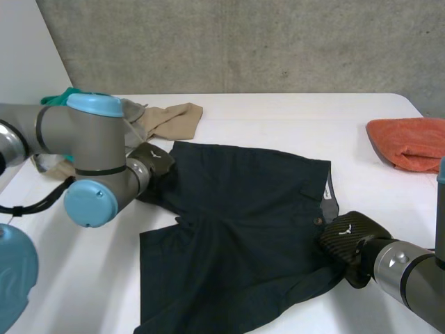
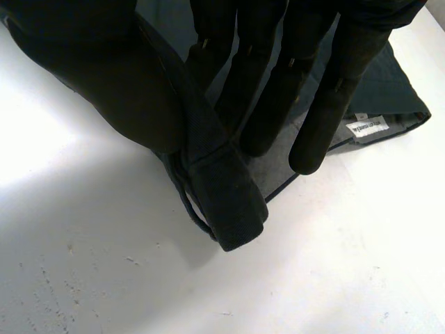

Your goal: Fold the laundry.

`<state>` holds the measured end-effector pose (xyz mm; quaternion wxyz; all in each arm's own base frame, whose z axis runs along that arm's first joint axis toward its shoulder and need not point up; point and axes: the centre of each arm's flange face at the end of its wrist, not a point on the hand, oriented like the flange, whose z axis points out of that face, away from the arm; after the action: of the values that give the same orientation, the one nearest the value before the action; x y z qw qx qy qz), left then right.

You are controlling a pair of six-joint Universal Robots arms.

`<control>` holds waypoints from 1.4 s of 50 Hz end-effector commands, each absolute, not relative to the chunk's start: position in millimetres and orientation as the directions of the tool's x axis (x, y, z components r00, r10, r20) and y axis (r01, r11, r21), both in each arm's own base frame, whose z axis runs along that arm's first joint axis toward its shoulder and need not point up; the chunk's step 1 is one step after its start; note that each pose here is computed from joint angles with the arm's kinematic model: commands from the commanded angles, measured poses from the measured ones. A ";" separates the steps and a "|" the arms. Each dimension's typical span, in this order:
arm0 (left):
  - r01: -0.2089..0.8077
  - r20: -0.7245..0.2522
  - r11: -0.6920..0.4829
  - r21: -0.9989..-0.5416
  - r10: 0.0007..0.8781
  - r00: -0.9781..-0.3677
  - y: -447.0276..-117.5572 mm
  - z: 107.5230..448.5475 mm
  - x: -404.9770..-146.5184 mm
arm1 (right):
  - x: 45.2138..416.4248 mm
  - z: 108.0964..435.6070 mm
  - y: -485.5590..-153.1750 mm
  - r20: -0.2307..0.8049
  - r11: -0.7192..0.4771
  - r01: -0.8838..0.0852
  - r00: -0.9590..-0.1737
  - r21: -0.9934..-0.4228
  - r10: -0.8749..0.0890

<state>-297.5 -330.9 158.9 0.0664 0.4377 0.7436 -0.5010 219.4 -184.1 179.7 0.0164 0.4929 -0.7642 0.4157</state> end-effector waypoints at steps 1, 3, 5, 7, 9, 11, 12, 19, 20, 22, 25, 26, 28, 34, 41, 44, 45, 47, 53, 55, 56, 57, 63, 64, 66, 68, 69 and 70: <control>0.734 -0.572 0.156 -0.661 0.529 -0.627 -325.7 168.2 -282.7 | 219.8 181.6 -183.7 0.437 0.163 -0.764 -0.514 -0.624 -0.738; 0.749 -0.586 0.175 -0.639 0.519 -0.622 -326.7 165.5 -277.4 | 219.8 181.6 -183.5 0.439 0.163 -0.765 -0.514 -0.623 -0.737; 0.758 -0.593 0.192 -0.624 0.516 -0.618 -326.1 165.0 -273.5 | 220.0 181.2 -183.0 0.438 0.162 -0.767 -0.511 -0.621 -0.739; 0.764 -0.593 0.216 -0.609 0.515 -0.619 -324.9 164.0 -267.8 | 220.0 180.2 -181.7 0.438 0.162 -0.770 -0.507 -0.618 -0.743; 0.756 -0.578 0.218 -0.618 0.526 -0.624 -321.6 167.0 -266.9 | 220.9 180.4 -179.9 0.438 0.156 -0.770 -0.503 -0.618 -0.745; 0.744 -0.560 0.213 -0.633 0.538 -0.630 -319.6 168.9 -267.8 | 221.4 181.1 -179.1 0.438 0.154 -0.769 -0.503 -0.621 -0.745; 0.739 -0.551 0.211 -0.640 0.545 -0.632 -318.1 170.4 -268.3 | 221.5 181.5 -179.0 0.437 0.154 -0.767 -0.504 -0.623 -0.745; 0.650 -0.488 0.201 -0.733 0.511 -0.708 -309.0 208.1 -264.4 | 227.9 187.9 -177.2 0.446 0.114 -0.746 -0.505 -0.656 -0.739; 0.619 -0.469 0.199 -0.760 0.491 -0.734 -305.0 220.7 -261.1 | 230.7 190.2 -177.9 0.446 0.098 -0.731 -0.511 -0.675 -0.735; 0.587 -0.447 0.193 -0.787 0.477 -0.757 -298.8 234.3 -258.6 | 234.5 192.6 -179.5 0.441 0.084 -0.708 -0.523 -0.701 -0.729; 0.526 -0.392 0.186 -0.830 0.476 -0.787 -280.4 254.3 -255.8 | 241.9 199.4 -187.8 0.419 0.075 -0.642 -0.580 -0.763 -0.699; 0.515 -0.378 0.189 -0.836 0.483 -0.790 -274.4 257.3 -255.2 | 243.3 201.5 -191.2 0.405 0.079 -0.616 -0.603 -0.784 -0.687; 0.489 -0.330 0.209 -0.847 0.513 -0.792 -252.9 263.2 -255.5 | 245.6 209.1 -201.5 0.369 0.090 -0.551 -0.663 -0.830 -0.652; 0.478 -0.212 0.312 -0.821 0.611 -0.763 -194.2 254.6 -255.5 | 243.5 209.4 -225.6 0.278 0.187 -0.448 -0.777 -0.874 -0.565; 0.508 -0.121 0.375 -0.776 0.701 -0.702 -142.6 233.6 -261.5 | 237.4 203.0 -237.0 0.272 0.252 -0.439 -0.822 -0.862 -0.501; 0.529 -0.109 0.390 -0.754 0.719 -0.687 -131.0 224.8 -263.7 | 236.5 201.9 -237.5 0.271 0.260 -0.438 -0.826 -0.860 -0.495; 0.542 -0.110 0.396 -0.741 0.724 -0.681 -127.2 219.5 -265.4 | 236.4 201.5 -237.7 0.270 0.262 -0.438 -0.827 -0.860 -0.494; 0.554 -0.118 0.406 -0.727 0.721 -0.683 -126.8 213.7 -266.8 | 236.2 200.7 -237.1 0.267 0.266 -0.436 -0.828 -0.860 -0.494; 0.593 -0.171 0.429 -0.681 0.695 -0.699 -135.7 193.3 -270.3 | 235.0 198.8 -235.7 0.265 0.275 -0.437 -0.829 -0.856 -0.493; 0.594 -0.186 0.416 -0.688 0.690 -0.699 -139.9 188.5 -274.1 | 234.2 198.6 -235.1 0.263 0.278 -0.436 -0.830 -0.856 -0.492; 0.594 -0.198 0.408 -0.693 0.685 -0.701 -142.8 185.9 -275.7 | 234.1 198.3 -234.8 0.262 0.280 -0.435 -0.830 -0.856 -0.492; 0.593 -0.221 0.395 -0.701 0.671 -0.708 -149.9 179.1 -278.2 | 232.8 198.1 -234.3 0.259 0.284 -0.434 -0.832 -0.855 -0.491; 0.632 -0.321 0.342 -0.695 0.640 -0.698 -163.2 163.8 -281.3 | 227.4 203.3 -228.5 0.270 0.283 -0.448 -0.825 -0.848 -0.497; 0.644 -0.340 0.330 -0.691 0.637 -0.692 -164.2 162.7 -281.4 | 224.7 206.0 -227.4 0.278 0.280 -0.457 -0.819 -0.844 -0.501; 0.654 -0.347 0.326 -0.683 0.642 -0.683 -163.1 161.9 -280.4 | 222.0 208.5 -225.2 0.292 0.274 -0.478 -0.805 -0.834 -0.516; 0.668 -0.342 0.319 -0.672 0.667 -0.662 -158.3 161.9 -280.2 | 219.9 211.3 -217.3 0.318 0.255 -0.529 -0.759 -0.809 -0.568; 0.673 -0.338 0.317 -0.668 0.677 -0.654 -155.8 161.8 -279.8 | 218.7 211.4 -213.4 0.329 0.248 -0.553 -0.737 -0.795 -0.590; 0.686 -0.322 0.312 -0.657 0.706 -0.630 -148.5 163.4 -279.1 | 216.5 212.0 -205.3 0.352 0.224 -0.604 -0.683 -0.765 -0.640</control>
<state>-281.1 -161.7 162.3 -0.0002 0.3972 0.8159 -0.4203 223.6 -224.3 206.9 -0.0206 0.3160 -0.7976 0.5133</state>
